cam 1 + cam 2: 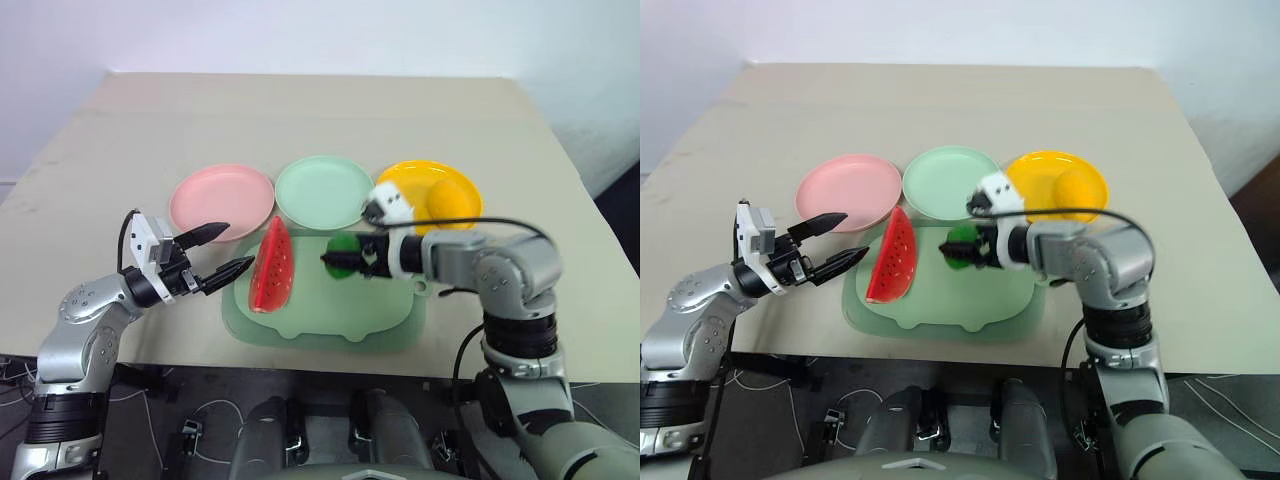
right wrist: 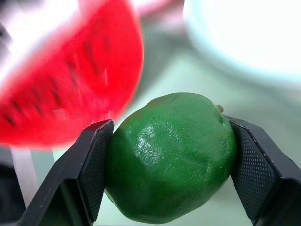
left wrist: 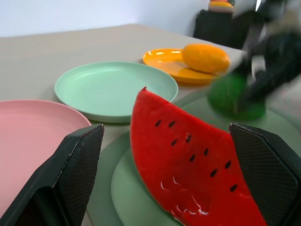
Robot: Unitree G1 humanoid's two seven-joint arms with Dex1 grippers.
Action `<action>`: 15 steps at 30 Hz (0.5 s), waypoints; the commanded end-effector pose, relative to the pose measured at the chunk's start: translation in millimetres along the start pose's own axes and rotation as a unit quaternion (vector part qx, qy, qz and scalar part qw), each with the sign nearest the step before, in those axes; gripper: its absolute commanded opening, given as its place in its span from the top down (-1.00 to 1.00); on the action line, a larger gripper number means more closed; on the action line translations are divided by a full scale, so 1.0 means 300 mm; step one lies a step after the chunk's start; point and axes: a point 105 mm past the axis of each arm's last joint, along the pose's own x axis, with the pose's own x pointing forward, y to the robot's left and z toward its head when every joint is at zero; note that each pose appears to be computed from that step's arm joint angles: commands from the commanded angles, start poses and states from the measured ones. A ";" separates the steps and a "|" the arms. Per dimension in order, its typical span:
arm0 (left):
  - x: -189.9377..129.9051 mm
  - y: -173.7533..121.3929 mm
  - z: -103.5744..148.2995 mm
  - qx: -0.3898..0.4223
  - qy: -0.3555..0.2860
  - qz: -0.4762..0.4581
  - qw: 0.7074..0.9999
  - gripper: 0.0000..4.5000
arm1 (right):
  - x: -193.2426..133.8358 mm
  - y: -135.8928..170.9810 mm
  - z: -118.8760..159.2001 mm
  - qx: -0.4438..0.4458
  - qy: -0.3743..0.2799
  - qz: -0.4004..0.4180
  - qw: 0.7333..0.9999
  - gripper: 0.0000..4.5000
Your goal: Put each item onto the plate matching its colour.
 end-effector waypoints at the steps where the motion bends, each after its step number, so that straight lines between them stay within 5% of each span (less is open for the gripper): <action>1: -0.004 0.003 0.053 0.022 -0.015 0.004 1.000 -1.00 | -0.002 -0.035 0.142 -0.006 -0.071 -0.008 0.997 -0.46; 8: -0.016 0.006 0.048 0.023 -0.011 0.007 1.000 -1.00 | 0.141 -0.148 0.233 -0.019 -0.084 -0.054 0.995 -0.46; 15: -0.025 0.009 0.059 0.028 -0.012 0.012 0.999 -1.00 | 0.291 -0.227 0.196 -0.030 -0.070 -0.097 0.992 -0.46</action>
